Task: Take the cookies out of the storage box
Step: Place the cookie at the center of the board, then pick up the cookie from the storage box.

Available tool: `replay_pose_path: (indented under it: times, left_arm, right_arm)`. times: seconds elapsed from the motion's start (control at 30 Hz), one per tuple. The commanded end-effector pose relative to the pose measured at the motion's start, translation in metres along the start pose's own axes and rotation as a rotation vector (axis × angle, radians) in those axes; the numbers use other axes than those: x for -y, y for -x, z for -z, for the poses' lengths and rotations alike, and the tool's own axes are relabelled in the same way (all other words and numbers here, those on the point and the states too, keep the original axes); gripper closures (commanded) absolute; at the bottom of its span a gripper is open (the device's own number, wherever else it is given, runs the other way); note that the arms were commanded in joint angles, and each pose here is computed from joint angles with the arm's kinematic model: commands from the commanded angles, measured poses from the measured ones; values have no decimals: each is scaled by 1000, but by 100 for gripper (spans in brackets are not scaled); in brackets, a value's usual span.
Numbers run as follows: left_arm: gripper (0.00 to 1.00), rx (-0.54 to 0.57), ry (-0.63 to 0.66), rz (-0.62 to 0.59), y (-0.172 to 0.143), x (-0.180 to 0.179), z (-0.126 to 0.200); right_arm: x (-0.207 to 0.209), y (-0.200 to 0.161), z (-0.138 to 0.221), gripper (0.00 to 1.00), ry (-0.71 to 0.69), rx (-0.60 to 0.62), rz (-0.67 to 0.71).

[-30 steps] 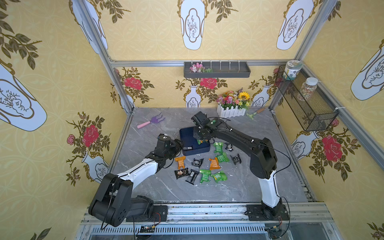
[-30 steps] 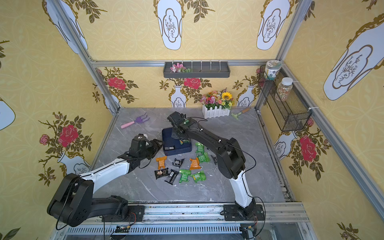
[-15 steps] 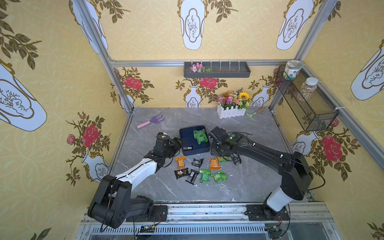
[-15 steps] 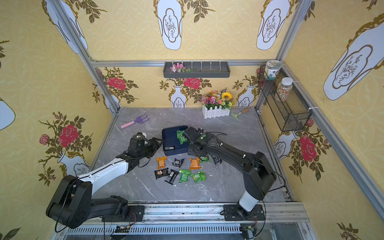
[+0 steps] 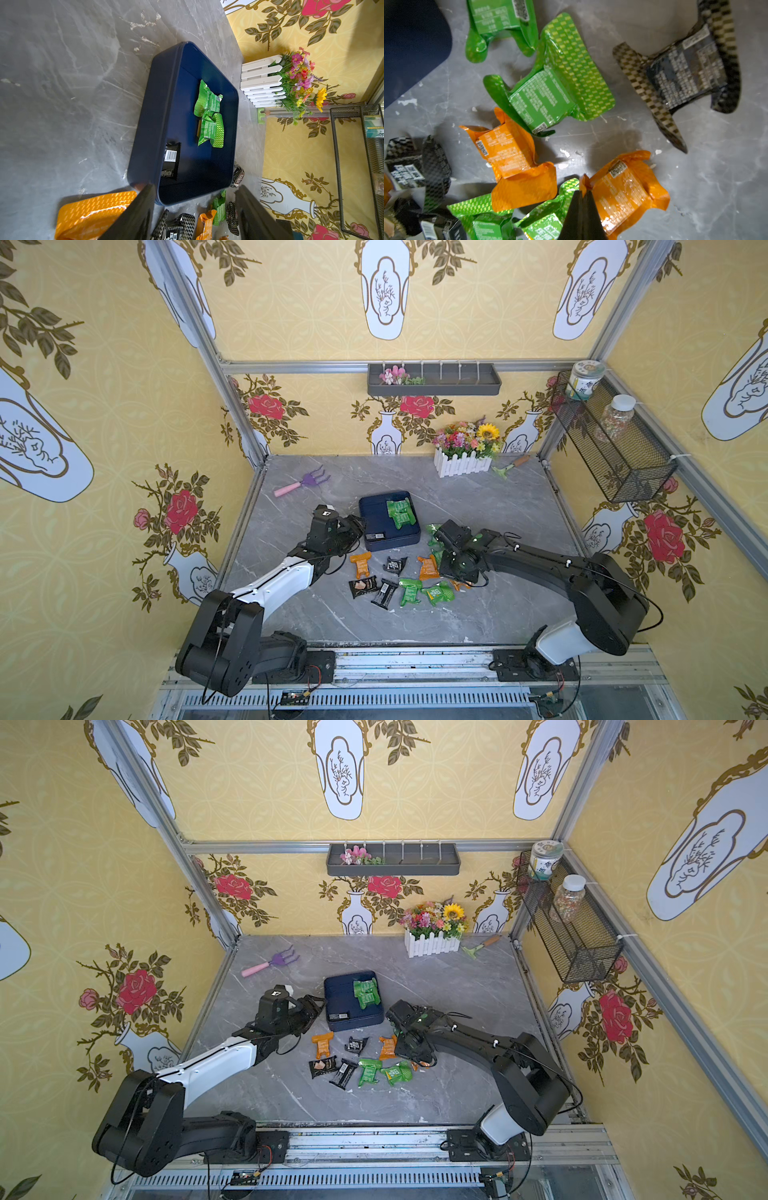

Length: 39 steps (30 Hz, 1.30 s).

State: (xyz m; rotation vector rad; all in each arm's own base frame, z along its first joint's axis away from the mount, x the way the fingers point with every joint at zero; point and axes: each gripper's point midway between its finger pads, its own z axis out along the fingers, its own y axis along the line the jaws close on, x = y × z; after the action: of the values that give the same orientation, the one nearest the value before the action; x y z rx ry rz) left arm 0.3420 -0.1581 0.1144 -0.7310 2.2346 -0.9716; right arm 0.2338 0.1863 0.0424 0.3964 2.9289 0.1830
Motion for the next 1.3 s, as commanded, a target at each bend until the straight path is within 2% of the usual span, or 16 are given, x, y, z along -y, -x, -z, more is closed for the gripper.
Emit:
replay_pose_path:
  times: [0.0, 0.1, 0.17, 0.23, 0.37, 0.47, 0.53, 0.73, 0.9, 1.13, 1.27]
  left_arm:
    - [34, -6, 9, -28, 0, 0, 0]
    - [34, -5, 11, -34, 1, 0, 1]
    - [33, -2, 11, -40, 1, 0, 2]
    - [33, -1, 12, -48, 1, 0, 2]
    - [33, -13, 33, -48, 0, -7, -4]
    - [34, -40, 33, -39, -3, -8, -10]
    - [35, -51, 36, -36, -5, -10, -13]
    - [40, -50, 63, -37, -7, -20, -15]
    - [41, -53, 64, -44, -8, -20, -15]
    - [40, -52, 75, -46, -9, -25, -16]
    - [39, -47, 73, -49, -7, -24, -15]
  right_arm:
    - [-4, 6, -3, 83, 6, 22, 30]
    - [-7, 9, 3, 63, 18, 37, 47]
    - [-13, 14, 16, 55, 39, 69, 68]
    - [-23, 19, 28, 50, 72, 93, 110]
    - [-61, 37, 46, 46, 167, 145, 225]
    - [-96, 55, 48, 46, 209, 158, 297]
    - [-119, 70, 50, 43, 235, 180, 324]
    - [-172, 108, 27, 40, 216, 195, 385]
    - [-176, 137, 5, 37, 42, 188, 254]
    - [-198, 155, -7, 35, 63, 231, 41]
    - [-201, 162, -22, 35, 28, 239, 30]
